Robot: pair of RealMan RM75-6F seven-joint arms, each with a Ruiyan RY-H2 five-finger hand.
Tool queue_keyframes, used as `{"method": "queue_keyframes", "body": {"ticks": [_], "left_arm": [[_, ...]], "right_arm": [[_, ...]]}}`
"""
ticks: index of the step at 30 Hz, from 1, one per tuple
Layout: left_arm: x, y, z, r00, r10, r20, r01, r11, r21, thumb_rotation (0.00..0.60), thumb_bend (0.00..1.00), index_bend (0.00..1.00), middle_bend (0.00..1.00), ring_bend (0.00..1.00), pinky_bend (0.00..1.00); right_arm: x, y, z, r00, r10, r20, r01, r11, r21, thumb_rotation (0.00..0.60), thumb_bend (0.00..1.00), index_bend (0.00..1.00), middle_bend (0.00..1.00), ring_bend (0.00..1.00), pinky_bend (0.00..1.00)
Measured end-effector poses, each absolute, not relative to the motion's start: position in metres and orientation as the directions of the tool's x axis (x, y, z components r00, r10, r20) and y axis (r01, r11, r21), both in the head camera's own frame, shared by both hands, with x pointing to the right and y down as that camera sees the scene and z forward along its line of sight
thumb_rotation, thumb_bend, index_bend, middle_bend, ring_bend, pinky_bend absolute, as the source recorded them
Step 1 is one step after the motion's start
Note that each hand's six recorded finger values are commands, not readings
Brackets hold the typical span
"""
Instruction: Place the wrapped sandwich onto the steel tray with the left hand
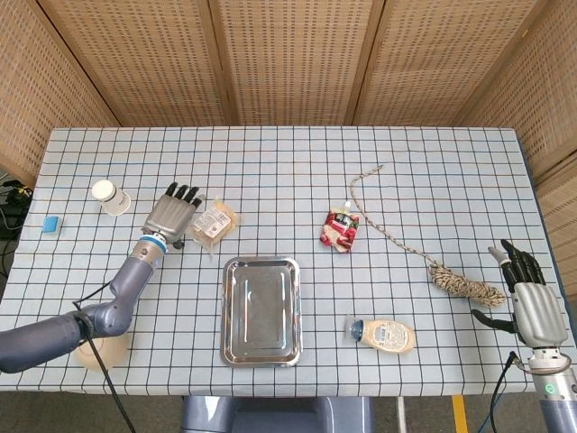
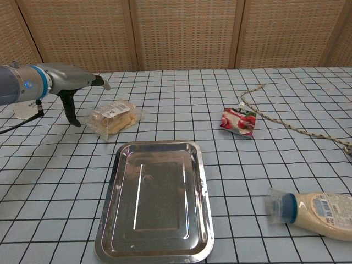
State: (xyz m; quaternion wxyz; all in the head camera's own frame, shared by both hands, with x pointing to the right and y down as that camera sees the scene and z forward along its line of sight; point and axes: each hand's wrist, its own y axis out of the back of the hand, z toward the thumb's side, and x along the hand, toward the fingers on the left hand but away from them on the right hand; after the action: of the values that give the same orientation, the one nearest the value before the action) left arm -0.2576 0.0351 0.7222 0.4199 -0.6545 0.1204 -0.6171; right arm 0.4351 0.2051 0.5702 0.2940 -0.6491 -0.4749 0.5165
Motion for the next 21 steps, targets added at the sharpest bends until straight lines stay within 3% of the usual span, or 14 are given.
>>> {"method": "queue_keyframes", "body": {"ticks": [9, 11, 13, 15, 17, 21], "left_arm": [[-0.216, 0.037, 0.751, 0.241, -0.651, 0.72, 0.393, -0.613, -0.685, 0.6, 0.02, 0.03, 0.0, 0.0, 0.02], [-0.209, 0.038, 0.755, 0.248, -0.65, 0.718, 0.385, -0.614, -0.689, 0.6, 0.09, 0.16, 0.02, 0.04, 0.1], [-0.206, 0.038, 0.755, 0.253, -0.658, 0.71, 0.381, -0.607, -0.698, 0.6, 0.23, 0.39, 0.14, 0.19, 0.25], [-0.203, 0.038, 0.754, 0.261, -0.673, 0.692, 0.373, -0.591, -0.715, 0.6, 0.29, 0.52, 0.27, 0.3, 0.34], [-0.205, 0.038, 0.751, 0.266, -0.692, 0.671, 0.36, -0.574, -0.735, 0.6, 0.31, 0.58, 0.32, 0.34, 0.37], [-0.211, 0.038, 0.745, 0.27, -0.712, 0.647, 0.332, -0.562, -0.757, 0.6, 0.32, 0.59, 0.33, 0.35, 0.38]], "right_arm": [[0.44, 0.204, 0.572, 0.005, 0.918, -0.398, 0.327, -0.377, -0.867, 0.6, 0.06, 0.14, 0.0, 0.0, 0.0], [0.441, 0.203, 0.572, 0.004, 0.919, -0.395, 0.329, -0.375, -0.867, 0.6, 0.06, 0.14, 0.0, 0.0, 0.0], [0.441, 0.203, 0.571, 0.004, 0.921, -0.39, 0.33, -0.37, -0.868, 0.6, 0.06, 0.14, 0.0, 0.0, 0.0], [0.442, 0.203, 0.569, 0.005, 0.923, -0.384, 0.334, -0.364, -0.87, 0.6, 0.06, 0.14, 0.0, 0.0, 0.0], [0.442, 0.204, 0.568, 0.005, 0.924, -0.382, 0.334, -0.362, -0.87, 0.6, 0.06, 0.14, 0.0, 0.0, 0.0], [0.442, 0.205, 0.567, 0.007, 0.925, -0.379, 0.336, -0.359, -0.871, 0.6, 0.06, 0.14, 0.0, 0.0, 0.0]]}}
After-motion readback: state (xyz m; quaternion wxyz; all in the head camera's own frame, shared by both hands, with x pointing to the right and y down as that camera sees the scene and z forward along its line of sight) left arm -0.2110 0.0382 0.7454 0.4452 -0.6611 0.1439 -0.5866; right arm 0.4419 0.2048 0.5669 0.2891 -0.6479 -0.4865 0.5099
